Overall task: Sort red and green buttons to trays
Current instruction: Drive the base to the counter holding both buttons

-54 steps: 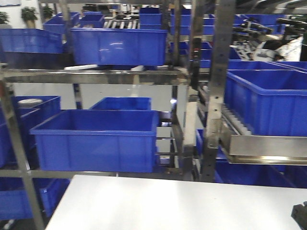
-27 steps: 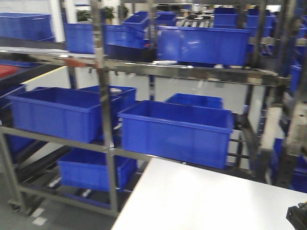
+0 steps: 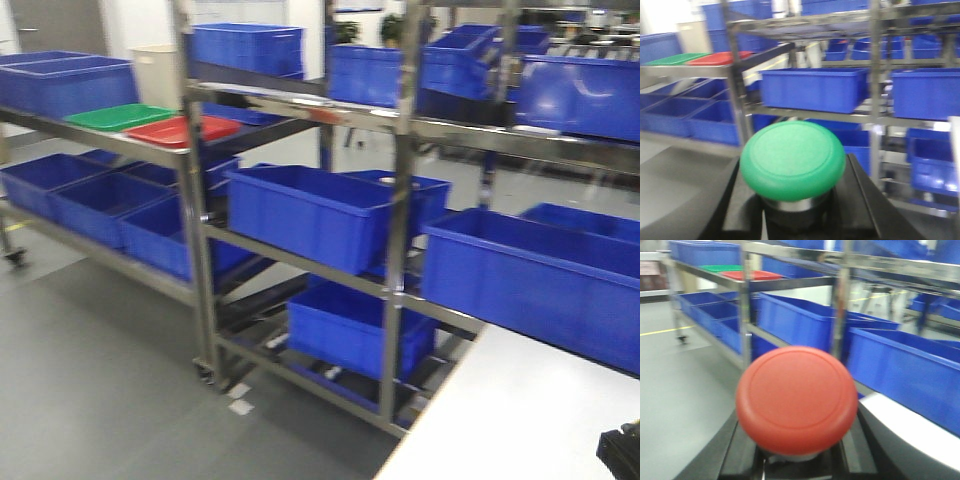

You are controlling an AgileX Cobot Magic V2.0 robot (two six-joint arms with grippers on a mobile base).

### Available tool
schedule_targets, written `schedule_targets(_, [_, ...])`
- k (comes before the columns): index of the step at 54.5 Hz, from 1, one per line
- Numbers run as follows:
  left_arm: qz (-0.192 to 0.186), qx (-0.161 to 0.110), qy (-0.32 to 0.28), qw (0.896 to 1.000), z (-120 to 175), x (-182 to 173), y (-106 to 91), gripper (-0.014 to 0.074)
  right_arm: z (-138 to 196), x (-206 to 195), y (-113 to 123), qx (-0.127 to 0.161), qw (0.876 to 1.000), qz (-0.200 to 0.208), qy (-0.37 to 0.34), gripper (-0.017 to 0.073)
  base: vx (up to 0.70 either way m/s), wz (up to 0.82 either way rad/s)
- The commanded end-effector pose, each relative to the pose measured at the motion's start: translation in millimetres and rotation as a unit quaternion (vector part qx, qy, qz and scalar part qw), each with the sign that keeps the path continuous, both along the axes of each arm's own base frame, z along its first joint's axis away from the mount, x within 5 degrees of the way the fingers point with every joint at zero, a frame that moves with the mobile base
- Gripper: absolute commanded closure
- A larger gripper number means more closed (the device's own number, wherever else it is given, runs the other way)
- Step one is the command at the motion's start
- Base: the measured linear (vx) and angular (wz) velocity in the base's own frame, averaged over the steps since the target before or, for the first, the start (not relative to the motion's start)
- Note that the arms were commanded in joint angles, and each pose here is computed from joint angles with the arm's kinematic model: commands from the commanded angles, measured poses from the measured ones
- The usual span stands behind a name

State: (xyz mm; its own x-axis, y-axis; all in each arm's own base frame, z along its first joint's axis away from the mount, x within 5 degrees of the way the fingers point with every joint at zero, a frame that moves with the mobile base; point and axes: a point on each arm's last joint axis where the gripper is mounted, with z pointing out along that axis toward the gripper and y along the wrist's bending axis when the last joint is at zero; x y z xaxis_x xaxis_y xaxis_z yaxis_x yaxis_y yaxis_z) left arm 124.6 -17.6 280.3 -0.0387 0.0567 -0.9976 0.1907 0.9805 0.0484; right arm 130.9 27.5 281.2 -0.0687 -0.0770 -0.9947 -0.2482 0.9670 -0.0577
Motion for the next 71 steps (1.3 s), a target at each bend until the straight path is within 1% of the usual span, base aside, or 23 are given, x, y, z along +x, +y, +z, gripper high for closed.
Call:
schedule_targets(1, [-0.020, -0.017, -0.029, 0.999, 13.6, 0.3, -3.8, 0.0594, 15.5, -0.3, 4.1, 0.008, 0.999, 0.023, -0.040, 0.0567, -0.12, 0.66])
schedule_targets(23, [-0.020, -0.017, -0.029, 0.999, 13.6, 0.3, -3.8, 0.0594, 15.5, -0.3, 4.2, 0.009, 0.999, 0.023, -0.040, 0.0567, -0.05, 0.73])
schedule_targets(43, [-0.020, -0.017, -0.029, 0.999, 13.6, 0.3, -3.8, 0.0594, 15.5, -0.3, 4.2, 0.009, 0.999, 0.023, -0.040, 0.0567, 0.14, 0.79])
schedule_targets(59, [-0.020, -0.017, -0.029, 0.999, 13.6, 0.3, -3.8, 0.0594, 15.5, -0.5, 4.0, 0.008, 0.999, 0.022, -0.040, 0.0567, 0.28, 0.46])
schedule_targets(71, [-0.020, -0.017, -0.029, 0.999, 13.6, 0.3, -3.8, 0.0594, 15.4, -0.4, 4.0, 0.008, 0.999, 0.022, -0.039, 0.0567, 0.41, 0.22])
